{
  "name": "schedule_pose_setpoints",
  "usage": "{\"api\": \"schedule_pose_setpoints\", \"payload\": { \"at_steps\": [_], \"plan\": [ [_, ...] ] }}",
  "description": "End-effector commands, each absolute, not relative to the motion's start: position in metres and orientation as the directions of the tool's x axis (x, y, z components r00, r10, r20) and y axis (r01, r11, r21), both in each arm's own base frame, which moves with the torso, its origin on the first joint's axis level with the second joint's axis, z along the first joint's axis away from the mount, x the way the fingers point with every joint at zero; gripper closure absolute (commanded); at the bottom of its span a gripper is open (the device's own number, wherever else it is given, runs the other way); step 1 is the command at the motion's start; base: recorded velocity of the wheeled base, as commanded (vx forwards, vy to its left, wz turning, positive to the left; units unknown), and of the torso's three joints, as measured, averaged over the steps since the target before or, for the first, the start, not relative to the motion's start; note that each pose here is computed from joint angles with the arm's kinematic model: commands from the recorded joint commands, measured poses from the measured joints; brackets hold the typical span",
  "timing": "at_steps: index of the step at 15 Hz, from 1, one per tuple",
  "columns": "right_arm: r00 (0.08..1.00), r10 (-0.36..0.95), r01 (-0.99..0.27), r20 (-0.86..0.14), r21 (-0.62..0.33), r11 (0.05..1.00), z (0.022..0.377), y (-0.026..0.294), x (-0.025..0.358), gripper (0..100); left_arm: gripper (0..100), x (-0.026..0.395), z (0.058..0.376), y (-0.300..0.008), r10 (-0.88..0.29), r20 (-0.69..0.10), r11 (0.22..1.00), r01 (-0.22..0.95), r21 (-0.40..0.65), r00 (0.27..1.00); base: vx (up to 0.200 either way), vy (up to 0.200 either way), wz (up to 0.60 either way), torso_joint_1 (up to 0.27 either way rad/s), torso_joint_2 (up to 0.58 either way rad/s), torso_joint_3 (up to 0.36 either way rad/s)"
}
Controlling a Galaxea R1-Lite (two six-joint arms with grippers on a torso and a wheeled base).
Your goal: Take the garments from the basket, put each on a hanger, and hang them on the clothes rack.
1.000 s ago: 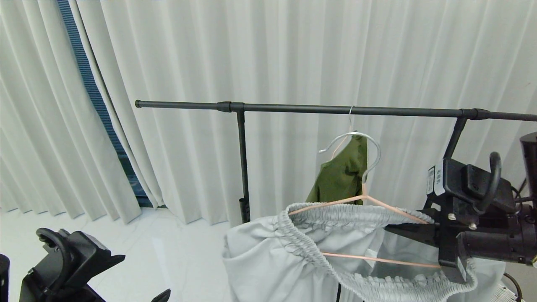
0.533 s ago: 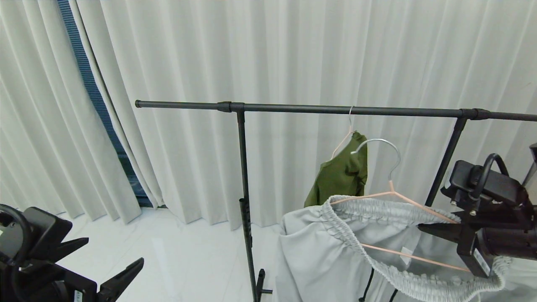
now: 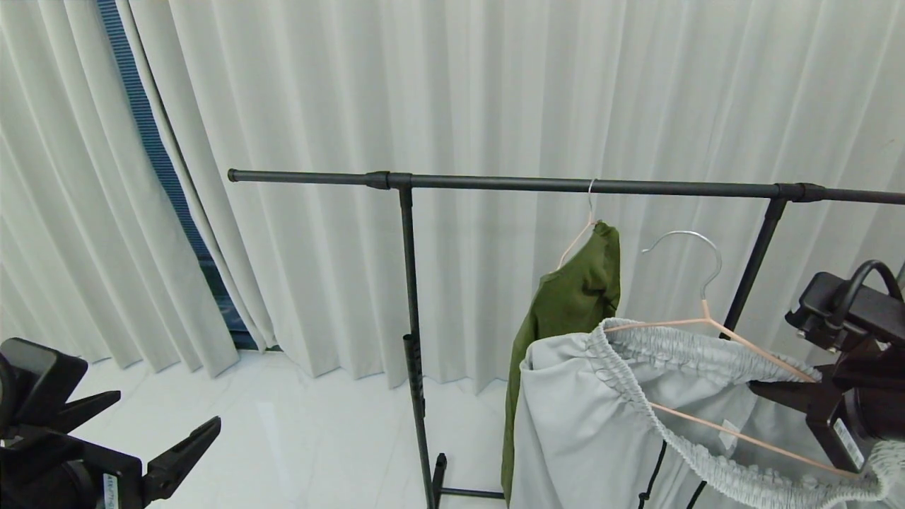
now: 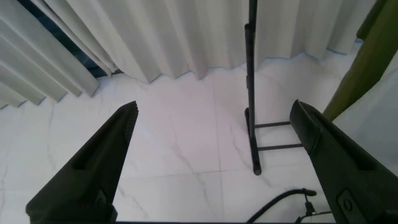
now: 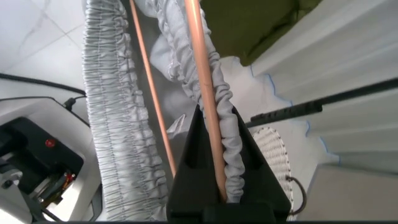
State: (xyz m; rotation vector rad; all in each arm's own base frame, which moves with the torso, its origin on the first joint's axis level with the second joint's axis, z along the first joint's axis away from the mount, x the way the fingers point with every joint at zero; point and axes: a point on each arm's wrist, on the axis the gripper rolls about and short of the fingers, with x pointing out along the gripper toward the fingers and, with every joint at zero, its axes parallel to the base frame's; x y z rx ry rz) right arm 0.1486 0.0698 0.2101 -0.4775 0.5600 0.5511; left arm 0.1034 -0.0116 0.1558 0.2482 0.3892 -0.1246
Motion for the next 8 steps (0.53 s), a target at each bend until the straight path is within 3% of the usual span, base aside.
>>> {"api": "schedule_pose_setpoints", "payload": {
  "at_steps": [1,8],
  "plan": [
    [0.718,0.341,-0.586,-0.607,-0.263,0.767,0.2098,0.0674,0.1491,100,0,0.1028,0.1562,-0.0116,-0.073,-0.385,0.962,0.167,0.217,0.920,0.000,-0.200,0.00,-0.012,0.00,-0.002],
    [0.728,0.296,-0.545,-0.619,-0.259,0.798,0.2052,0.0584,0.1512,100,0,0.1026,0.1548,-0.0120,-0.077,-0.391,0.961,0.173,0.216,0.917,0.000,-0.200,0.00,0.006,0.00,0.002]
  ]
}}
